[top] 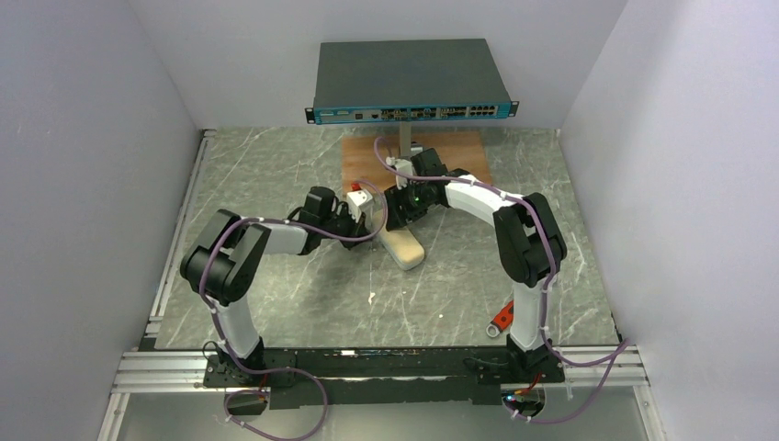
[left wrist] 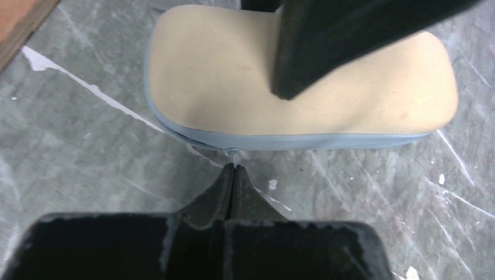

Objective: Open the umbrella

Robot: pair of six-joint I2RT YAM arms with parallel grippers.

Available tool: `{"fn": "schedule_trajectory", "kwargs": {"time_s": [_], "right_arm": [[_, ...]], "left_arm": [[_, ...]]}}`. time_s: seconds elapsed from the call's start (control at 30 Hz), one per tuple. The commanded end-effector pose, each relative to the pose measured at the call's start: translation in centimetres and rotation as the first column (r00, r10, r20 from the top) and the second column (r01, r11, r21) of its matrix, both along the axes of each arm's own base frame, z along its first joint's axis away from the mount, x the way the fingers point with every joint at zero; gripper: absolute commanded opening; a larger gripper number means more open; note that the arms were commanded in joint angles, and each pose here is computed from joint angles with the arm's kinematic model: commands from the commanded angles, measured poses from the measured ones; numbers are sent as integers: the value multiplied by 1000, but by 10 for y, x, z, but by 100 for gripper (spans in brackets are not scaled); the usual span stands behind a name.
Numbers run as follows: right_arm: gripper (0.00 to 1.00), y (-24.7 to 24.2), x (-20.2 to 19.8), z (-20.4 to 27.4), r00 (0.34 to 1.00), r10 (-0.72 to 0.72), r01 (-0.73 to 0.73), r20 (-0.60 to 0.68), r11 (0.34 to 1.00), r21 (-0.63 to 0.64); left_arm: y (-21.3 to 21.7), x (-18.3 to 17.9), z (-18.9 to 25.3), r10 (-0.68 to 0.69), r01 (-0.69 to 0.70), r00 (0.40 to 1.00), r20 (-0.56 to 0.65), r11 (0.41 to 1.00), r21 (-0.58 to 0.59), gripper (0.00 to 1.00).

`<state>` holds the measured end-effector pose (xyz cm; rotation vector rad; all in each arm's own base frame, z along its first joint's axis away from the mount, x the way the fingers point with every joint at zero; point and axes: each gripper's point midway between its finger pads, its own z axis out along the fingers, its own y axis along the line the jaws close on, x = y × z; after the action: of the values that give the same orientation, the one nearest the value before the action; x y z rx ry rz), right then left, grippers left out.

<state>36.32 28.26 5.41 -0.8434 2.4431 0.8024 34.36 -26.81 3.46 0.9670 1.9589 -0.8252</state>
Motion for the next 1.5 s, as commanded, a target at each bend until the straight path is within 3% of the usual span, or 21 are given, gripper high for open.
{"fn": "schedule_trajectory", "kwargs": {"time_s": [0.0,0.33,0.43,0.6,0.7,0.83,0.9,1.0,1.13,1.47], "right_arm": [[47,-12,17,-27,988,-151,150,-12,985,-85],[19,-27,23,-28,962,-273,273,22,955,-117],[13,-43,23,-19,956,-289,293,51,948,-121],[13,-80,7,-20,946,-322,323,35,934,-153],[24,-92,-13,-21,958,-288,285,9,945,-160],[61,-88,-47,-4,994,-112,112,7,992,-63],[72,-85,-59,14,990,68,-65,126,998,-24],[79,-84,-73,27,886,317,-320,340,946,-48],[84,-81,-82,35,619,547,-553,564,813,-181],[90,-52,-54,43,168,733,-752,659,528,-395]], "left_arm": [[-15,-24,17,-63,64,998,18,996,-57,0],[-50,-108,16,-292,292,953,81,956,8,0],[-36,-106,12,-231,231,972,32,973,6,0],[-3,-76,12,-94,94,995,-46,996,-14,0],[1,-60,18,-91,91,996,-15,996,5,0],[-2,-44,25,-109,109,994,9,994,1,0],[-6,-40,27,-126,127,992,10,992,-3,0],[-11,-35,26,-144,144,990,-2,990,-11,0],[-15,-34,23,-172,172,985,-25,985,-16,0],[-19,-23,17,-179,179,983,-29,984,-4,0]]}}
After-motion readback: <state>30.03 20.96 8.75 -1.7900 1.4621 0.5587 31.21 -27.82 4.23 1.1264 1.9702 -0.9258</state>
